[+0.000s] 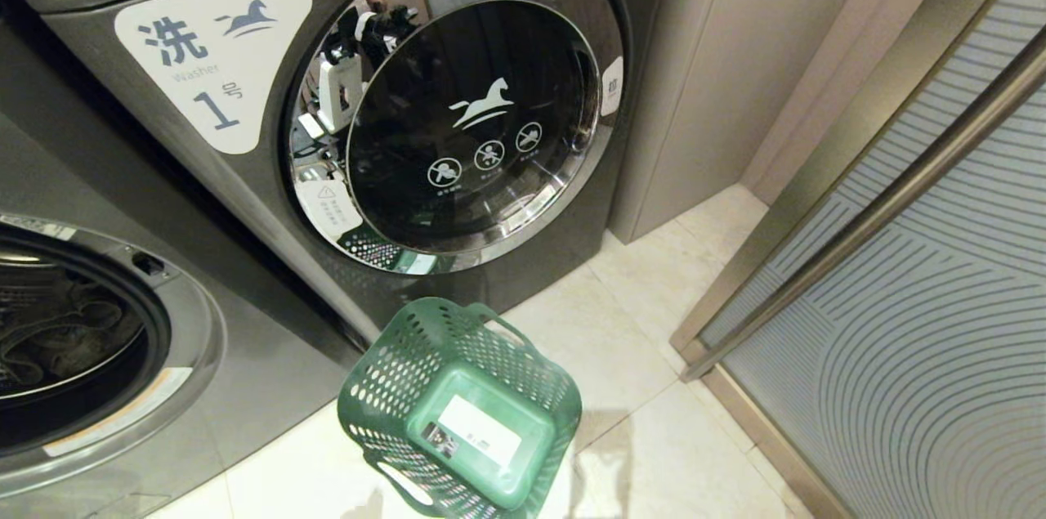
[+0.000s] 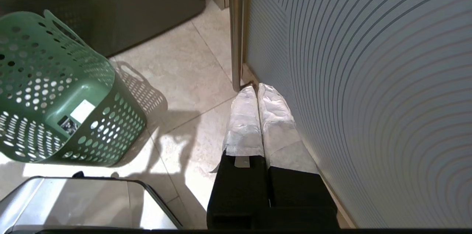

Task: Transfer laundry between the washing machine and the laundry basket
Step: Pick a cloth and place it into the basket

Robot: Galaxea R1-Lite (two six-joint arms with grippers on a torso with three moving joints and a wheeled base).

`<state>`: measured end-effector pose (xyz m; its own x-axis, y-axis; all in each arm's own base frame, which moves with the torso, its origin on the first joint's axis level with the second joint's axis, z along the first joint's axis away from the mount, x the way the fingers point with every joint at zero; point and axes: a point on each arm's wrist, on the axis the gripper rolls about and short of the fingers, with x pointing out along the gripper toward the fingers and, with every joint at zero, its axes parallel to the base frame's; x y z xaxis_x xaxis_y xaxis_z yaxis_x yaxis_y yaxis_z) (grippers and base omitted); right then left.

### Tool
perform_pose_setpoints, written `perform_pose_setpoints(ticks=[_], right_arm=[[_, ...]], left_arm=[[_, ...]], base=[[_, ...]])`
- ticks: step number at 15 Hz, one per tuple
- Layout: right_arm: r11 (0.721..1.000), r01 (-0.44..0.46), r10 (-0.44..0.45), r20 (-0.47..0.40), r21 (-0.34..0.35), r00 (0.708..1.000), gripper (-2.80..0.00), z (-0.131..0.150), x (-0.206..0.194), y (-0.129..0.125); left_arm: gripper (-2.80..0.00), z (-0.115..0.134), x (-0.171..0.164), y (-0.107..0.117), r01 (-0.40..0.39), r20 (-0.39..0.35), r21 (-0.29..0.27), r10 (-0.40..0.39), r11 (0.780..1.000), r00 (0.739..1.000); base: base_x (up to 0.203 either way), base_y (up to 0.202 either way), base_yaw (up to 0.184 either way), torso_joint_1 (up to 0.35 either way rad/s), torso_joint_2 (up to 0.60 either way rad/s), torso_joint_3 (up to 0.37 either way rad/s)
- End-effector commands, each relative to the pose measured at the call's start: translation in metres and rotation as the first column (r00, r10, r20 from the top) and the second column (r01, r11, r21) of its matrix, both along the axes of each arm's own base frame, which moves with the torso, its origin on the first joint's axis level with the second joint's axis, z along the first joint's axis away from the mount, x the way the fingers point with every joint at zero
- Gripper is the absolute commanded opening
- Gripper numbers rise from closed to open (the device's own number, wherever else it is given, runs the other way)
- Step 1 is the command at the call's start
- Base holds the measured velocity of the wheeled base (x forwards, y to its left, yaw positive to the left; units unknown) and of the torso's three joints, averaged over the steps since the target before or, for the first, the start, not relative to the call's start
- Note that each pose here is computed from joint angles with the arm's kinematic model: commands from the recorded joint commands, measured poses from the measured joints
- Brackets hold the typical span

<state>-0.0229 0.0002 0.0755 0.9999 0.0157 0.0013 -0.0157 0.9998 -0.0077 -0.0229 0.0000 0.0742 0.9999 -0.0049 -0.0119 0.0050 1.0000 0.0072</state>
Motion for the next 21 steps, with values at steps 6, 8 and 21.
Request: perform_pose_setpoints(ticks=[6,8,21], right_arm=[[1.000,-0.001,0.001,-0.001,0.002,1.000,-2.80,0.0000,0.0001,0.0000],[1.000,-0.001,0.001,-0.001,0.002,1.000,-2.80,0.0000,0.0001,0.0000],[1.000,0.000,0.000,-0.003,0.003,1.000,-2.80,-0.0001,0.0001,0.0000]], left_arm=[[-2.80,-0.0001,0.0000,0.0000,0.000,0.000,0.000,0.000,1.000,1.000],[-2.80,-0.0001,0.0000,0.0000,0.000,0.000,0.000,0.000,1.000,1.000],[-2.80,0.0000,0.0000,0.0000,-0.002,0.001,-0.007,0.002,1.000,1.000]], base=[[0.000,0.000,0.000,0.003,0.00,-0.203],[0.000,0.000,0.000,-0.002,0.00,-0.200],[0.000,0.000,0.000,0.001,0.00,-0.069]])
